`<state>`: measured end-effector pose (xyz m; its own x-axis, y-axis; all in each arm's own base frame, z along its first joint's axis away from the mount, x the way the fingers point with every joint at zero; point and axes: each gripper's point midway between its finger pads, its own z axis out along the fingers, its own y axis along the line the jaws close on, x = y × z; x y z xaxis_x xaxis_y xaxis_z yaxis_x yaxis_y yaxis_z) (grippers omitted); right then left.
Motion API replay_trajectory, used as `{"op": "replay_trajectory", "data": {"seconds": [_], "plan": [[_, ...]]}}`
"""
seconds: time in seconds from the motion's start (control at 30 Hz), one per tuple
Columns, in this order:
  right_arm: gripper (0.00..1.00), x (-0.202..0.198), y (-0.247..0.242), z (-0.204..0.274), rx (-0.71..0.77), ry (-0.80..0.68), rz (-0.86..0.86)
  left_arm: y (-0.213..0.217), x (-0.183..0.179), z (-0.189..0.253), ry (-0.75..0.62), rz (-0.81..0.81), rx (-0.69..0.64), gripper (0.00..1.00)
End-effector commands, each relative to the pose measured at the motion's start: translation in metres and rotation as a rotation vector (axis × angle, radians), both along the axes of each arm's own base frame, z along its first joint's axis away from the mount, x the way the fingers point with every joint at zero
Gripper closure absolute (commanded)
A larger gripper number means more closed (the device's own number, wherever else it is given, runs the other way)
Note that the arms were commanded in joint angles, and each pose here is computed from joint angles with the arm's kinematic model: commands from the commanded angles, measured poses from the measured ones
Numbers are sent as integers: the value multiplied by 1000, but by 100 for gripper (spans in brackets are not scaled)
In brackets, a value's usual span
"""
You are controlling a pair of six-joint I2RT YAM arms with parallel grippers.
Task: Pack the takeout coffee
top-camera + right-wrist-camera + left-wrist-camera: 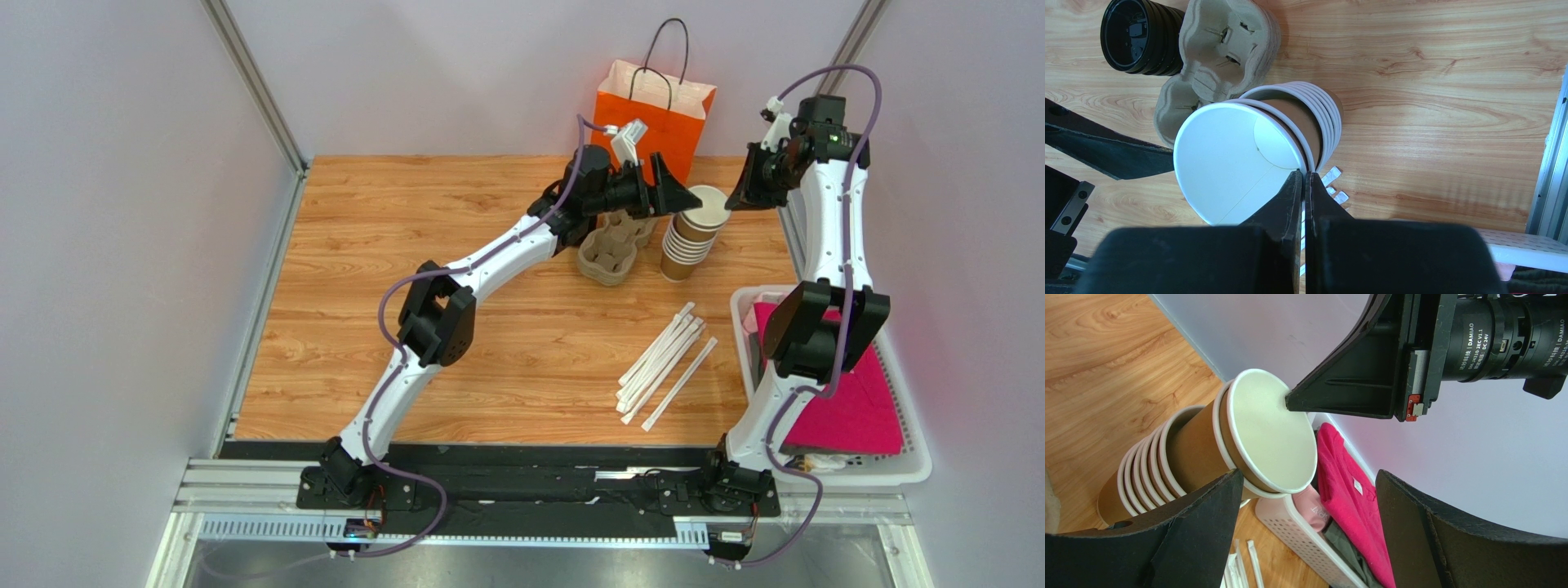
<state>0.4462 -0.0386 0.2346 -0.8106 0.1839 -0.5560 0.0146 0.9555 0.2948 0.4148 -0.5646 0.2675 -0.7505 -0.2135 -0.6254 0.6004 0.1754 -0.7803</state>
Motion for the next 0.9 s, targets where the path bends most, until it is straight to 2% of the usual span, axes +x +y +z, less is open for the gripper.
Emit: {"op": "replay_trajectory", "data": {"seconds": [0.0,0.43,0.87], "plan": [[100,2,1,16,5,-51,-10,-2,-11,24,-44,-25,-46,12],[100,2,10,17,50,-55,24,-9,-15,17,-27,-43,-52,13],[100,4,21,30,146,-90,65,-10,-8,-16,18,-10,15,13]]}}
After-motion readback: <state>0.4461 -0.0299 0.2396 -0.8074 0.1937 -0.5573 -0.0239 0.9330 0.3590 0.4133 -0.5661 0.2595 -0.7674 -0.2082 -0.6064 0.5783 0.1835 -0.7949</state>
